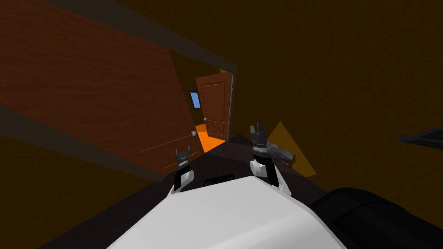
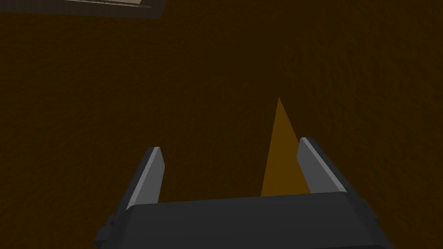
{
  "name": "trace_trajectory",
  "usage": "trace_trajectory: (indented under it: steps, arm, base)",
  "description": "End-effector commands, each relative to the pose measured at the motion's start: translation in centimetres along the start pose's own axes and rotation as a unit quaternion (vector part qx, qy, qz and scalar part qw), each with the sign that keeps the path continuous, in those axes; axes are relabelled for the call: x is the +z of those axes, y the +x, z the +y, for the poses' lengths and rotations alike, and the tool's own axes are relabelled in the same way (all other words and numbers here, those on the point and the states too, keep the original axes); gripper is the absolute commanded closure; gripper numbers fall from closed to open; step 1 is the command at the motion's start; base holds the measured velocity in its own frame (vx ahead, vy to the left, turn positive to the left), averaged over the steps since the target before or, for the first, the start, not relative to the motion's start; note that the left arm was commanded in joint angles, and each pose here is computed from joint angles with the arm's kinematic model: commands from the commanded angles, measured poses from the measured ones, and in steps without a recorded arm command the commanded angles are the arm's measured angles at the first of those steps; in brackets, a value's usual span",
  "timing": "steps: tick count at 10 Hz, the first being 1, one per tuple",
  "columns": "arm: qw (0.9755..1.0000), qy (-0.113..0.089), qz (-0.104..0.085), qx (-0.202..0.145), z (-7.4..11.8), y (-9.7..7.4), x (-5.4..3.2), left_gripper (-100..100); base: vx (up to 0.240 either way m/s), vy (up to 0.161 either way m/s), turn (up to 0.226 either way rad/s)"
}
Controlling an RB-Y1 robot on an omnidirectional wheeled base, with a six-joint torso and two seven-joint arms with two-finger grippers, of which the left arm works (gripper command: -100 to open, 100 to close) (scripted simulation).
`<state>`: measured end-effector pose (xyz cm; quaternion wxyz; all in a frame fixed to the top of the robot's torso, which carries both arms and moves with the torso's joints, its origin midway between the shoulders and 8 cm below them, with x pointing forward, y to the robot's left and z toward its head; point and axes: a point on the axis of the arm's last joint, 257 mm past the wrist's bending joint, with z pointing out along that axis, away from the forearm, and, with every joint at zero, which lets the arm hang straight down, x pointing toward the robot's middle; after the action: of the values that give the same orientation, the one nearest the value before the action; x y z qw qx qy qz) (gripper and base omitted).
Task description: Push the door open
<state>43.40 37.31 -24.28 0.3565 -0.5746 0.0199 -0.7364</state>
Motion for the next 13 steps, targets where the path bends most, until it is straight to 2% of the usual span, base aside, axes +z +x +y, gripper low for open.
trace_trajectory:
  steps: [1, 3, 6, 7, 10, 13]
  arm:
    - [0.9997, 0.002, -0.014, -0.018, 0.4, -1.0, -0.1, -100]
    - [0.9988, 0.004, -0.03, -0.038, 0.9, -2.3, -0.36, -100]
    - [0.9962, 0.008, -0.055, -0.068, 1.6, -4.1, -0.84, -100]
    - [0.9962, 0.008, -0.055, -0.068, 1.6, -4.1, -0.84, -100]
    - [0.9924, 0.013, -0.077, -0.095, 2.3, -5.7, -1.41, -100]
    - [0.9875, 0.019, -0.099, -0.121, 3.0, -7.2, -2.06, -100]
  base:
    - [0.095, 0.042, -0.09]
    - [0.083, 0.051, -0.073]
    - [0.096, 0.052, -0.084]
    - [0.056, 0.029, -0.018]
    - [0.057, 0.03, -0.07]
    - [0.081, 0.047, -0.065]
